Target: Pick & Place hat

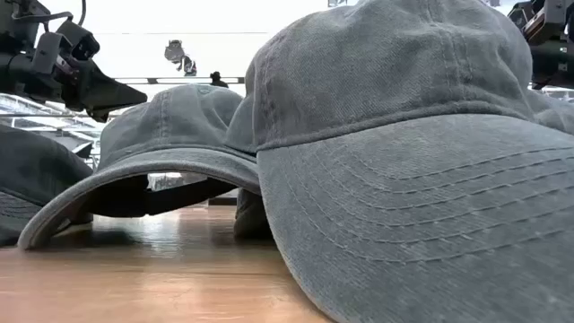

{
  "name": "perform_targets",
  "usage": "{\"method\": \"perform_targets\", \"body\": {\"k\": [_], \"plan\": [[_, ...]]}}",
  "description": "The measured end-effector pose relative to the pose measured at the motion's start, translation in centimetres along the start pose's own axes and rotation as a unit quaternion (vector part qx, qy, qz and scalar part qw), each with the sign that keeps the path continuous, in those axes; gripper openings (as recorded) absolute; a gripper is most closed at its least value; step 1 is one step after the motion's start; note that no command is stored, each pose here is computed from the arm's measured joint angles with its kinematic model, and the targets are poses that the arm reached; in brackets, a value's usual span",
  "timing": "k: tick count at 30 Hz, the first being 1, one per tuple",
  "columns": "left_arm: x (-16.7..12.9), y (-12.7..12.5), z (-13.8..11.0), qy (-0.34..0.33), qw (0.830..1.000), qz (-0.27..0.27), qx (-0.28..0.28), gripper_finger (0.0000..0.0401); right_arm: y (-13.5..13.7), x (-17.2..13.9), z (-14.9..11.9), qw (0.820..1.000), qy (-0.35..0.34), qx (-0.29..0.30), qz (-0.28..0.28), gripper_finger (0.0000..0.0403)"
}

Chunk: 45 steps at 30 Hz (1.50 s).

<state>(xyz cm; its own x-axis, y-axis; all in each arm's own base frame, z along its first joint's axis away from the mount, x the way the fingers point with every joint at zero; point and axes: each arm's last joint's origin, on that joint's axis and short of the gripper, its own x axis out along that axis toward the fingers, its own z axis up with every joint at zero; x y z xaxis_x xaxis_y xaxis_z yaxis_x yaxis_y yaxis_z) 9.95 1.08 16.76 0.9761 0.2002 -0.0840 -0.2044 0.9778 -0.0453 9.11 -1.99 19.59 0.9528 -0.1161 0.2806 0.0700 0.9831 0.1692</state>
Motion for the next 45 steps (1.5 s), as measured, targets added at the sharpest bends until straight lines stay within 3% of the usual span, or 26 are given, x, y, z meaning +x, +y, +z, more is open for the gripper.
{"method": "perform_targets", "body": {"k": [23,30,34,38,42,45], "plan": [[0.0,0.0,0.0,0.0,1.0,0.0,0.0,0.0037,0.0,0.0,0.2,1.0,-0.009,0.0,0.001,0.0026],[0.0,0.0,0.0,0.0,1.0,0.0,0.0,0.0037,0.2,0.1,0.7,0.999,-0.035,0.017,0.012,0.0109],[0.0,0.0,0.0,0.0,1.0,0.0,0.0,0.0037,0.3,0.7,0.1,0.999,0.004,0.025,0.02,0.0176],[0.0,0.0,0.0,0.0,1.0,0.0,0.0,0.0037,1.4,1.9,1.4,0.998,0.026,0.027,0.057,0.0238],[0.0,0.0,0.0,0.0,1.0,0.0,0.0,0.0037,3.2,3.9,2.0,0.988,0.101,0.039,0.107,0.0265],[0.0,0.0,0.0,0.0,1.0,0.0,0.0,0.0037,4.6,5.7,2.5,0.977,0.193,0.015,0.091,0.0265]]}}
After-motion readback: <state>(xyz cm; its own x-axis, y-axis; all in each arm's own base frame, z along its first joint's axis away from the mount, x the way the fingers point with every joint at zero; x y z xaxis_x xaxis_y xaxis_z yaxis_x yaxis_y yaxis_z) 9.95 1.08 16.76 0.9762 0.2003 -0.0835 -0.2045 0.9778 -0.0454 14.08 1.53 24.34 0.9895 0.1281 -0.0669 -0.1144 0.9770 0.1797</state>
